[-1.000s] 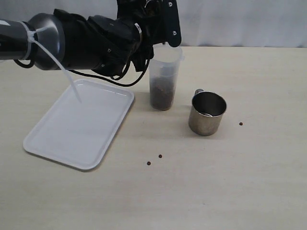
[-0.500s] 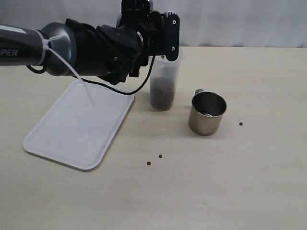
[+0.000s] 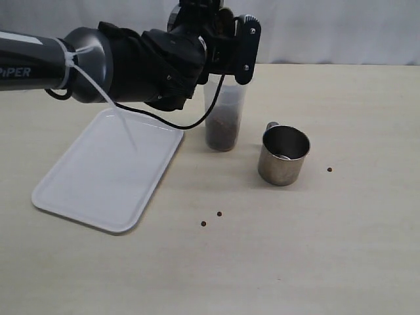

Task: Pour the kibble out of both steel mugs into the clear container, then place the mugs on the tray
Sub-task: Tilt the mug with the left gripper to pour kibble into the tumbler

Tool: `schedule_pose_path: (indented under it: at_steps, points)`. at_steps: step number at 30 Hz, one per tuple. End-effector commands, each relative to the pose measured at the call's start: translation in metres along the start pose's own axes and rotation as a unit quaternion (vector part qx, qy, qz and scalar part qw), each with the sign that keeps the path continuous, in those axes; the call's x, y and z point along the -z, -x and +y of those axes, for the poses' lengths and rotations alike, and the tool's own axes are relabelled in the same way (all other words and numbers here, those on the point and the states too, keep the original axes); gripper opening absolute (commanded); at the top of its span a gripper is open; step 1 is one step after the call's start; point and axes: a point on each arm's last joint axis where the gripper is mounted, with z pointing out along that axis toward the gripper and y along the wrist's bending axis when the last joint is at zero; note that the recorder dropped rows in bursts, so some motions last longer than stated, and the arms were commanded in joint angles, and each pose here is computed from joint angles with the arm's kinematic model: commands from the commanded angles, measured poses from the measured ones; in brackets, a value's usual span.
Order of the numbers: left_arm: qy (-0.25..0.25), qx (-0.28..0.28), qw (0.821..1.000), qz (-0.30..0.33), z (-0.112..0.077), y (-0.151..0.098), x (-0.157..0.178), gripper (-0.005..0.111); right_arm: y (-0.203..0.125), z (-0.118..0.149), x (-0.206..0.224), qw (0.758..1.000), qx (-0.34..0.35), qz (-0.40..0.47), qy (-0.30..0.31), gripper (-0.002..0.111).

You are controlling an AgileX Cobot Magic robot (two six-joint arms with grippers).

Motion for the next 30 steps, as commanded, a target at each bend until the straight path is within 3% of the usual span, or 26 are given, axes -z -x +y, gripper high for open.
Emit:
schedule_pose_path:
  at_steps: [1,22,28,30]
  points:
    - [0.021,-0.027,0.999,0.021,0.009,-0.003,0.003,0.0,-0.001,0.0,0.0,1.0,0.001,0.002,0.001,0.005]
    - [0.011,-0.071,0.997,0.004,0.007,-0.005,-0.001,0.0,-0.001,0.0,0.0,1.0,0.001,0.002,0.001,0.005]
    - [0.028,-0.065,0.998,-0.004,0.022,-0.002,-0.002,0.0,-0.001,0.0,0.0,1.0,0.001,0.002,0.001,0.005]
    - [0.027,-0.095,0.995,-0.004,0.021,-0.002,-0.002,0.0,-0.001,0.0,0.0,1.0,0.001,0.002,0.001,0.005]
